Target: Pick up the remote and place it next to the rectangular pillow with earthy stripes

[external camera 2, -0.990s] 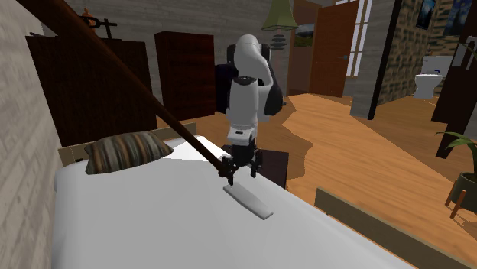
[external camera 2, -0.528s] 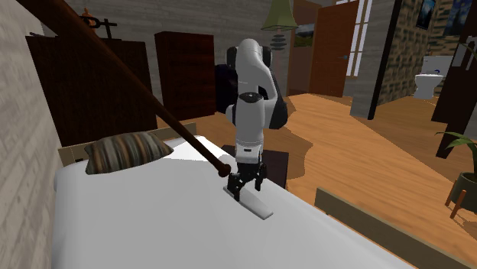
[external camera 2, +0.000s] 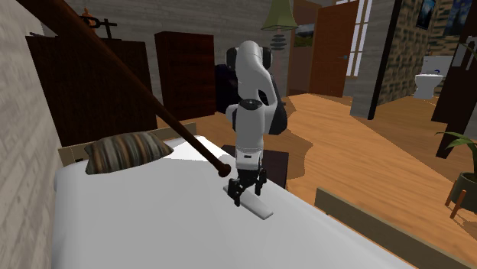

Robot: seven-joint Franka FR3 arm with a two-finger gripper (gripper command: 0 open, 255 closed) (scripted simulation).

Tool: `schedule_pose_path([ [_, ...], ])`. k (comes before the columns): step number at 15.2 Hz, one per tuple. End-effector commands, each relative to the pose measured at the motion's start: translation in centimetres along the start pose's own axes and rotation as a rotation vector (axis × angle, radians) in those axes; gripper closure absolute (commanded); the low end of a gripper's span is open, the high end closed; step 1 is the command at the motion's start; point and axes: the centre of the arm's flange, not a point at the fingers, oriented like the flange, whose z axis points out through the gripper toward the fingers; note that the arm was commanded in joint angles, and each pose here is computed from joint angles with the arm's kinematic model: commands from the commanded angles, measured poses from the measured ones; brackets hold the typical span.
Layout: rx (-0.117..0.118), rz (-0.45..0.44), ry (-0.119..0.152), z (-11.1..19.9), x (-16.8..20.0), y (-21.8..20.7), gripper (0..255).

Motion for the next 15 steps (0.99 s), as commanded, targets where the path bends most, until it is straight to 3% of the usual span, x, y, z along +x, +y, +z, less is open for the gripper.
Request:
schedule_pose_path([
  [1, 0.0, 0.0, 0.0, 0.0, 0.0, 0.0, 0],
  [3, 0.0, 0.0, 0.0, 0.0, 0.0, 0.0, 0],
  [4, 0.0, 0.0, 0.0, 0.0, 0.0, 0.0, 255],
  [15, 0.0, 0.0, 0.0, -1.0, 0.0, 0.0, 255],
])
